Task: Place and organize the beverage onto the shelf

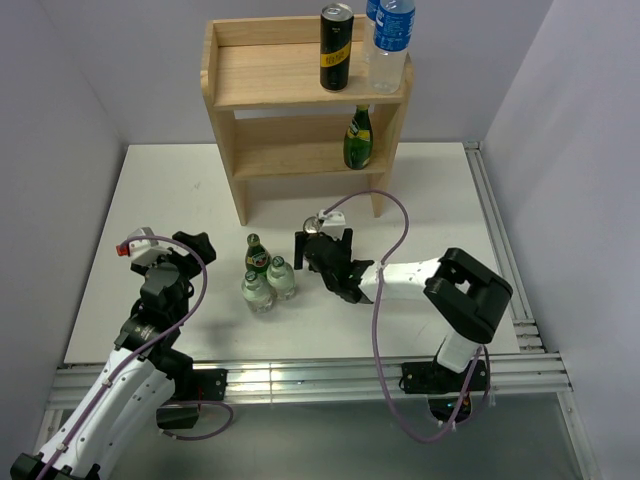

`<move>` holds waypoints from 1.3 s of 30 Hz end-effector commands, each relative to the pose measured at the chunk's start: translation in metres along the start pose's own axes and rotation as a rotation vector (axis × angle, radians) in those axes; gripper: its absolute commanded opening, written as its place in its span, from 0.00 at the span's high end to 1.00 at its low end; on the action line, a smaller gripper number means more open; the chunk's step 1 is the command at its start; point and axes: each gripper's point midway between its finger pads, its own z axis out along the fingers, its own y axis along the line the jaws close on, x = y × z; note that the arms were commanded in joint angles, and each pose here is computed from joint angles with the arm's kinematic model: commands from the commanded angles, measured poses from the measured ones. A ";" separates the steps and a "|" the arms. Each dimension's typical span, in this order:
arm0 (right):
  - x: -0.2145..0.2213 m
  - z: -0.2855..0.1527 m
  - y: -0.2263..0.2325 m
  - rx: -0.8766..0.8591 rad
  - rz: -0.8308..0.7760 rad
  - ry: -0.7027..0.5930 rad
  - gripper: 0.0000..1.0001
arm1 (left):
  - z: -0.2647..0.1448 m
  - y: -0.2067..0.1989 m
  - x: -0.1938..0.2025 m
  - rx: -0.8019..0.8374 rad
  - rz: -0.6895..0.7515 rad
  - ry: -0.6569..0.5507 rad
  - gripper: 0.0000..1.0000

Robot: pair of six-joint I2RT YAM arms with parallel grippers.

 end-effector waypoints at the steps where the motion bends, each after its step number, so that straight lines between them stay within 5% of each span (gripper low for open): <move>1: -0.032 0.010 0.009 0.002 0.057 -0.098 0.00 | 0.001 -0.001 -0.002 0.001 -0.008 -0.012 0.01; 11: -0.033 0.028 0.000 0.043 0.065 -0.144 0.10 | 0.002 -0.001 -0.001 -0.003 -0.004 -0.010 0.01; 14: -0.032 0.032 0.001 0.049 0.059 -0.151 0.38 | 0.002 0.000 0.000 -0.004 -0.002 -0.008 0.01; 18: -0.032 0.038 0.002 0.060 0.049 -0.147 0.89 | 0.002 0.000 0.000 -0.004 -0.002 -0.008 0.01; 20: -0.035 0.037 0.003 0.064 0.052 -0.146 1.00 | 0.002 -0.001 -0.001 -0.004 -0.002 -0.011 0.01; 26: -0.080 0.005 0.007 0.064 0.071 -0.202 1.00 | 0.001 -0.001 -0.002 -0.003 -0.005 -0.012 0.01; 39: -0.286 -0.147 0.050 -0.127 0.125 -0.421 1.00 | 0.000 -0.001 -0.004 0.000 -0.015 -0.021 0.01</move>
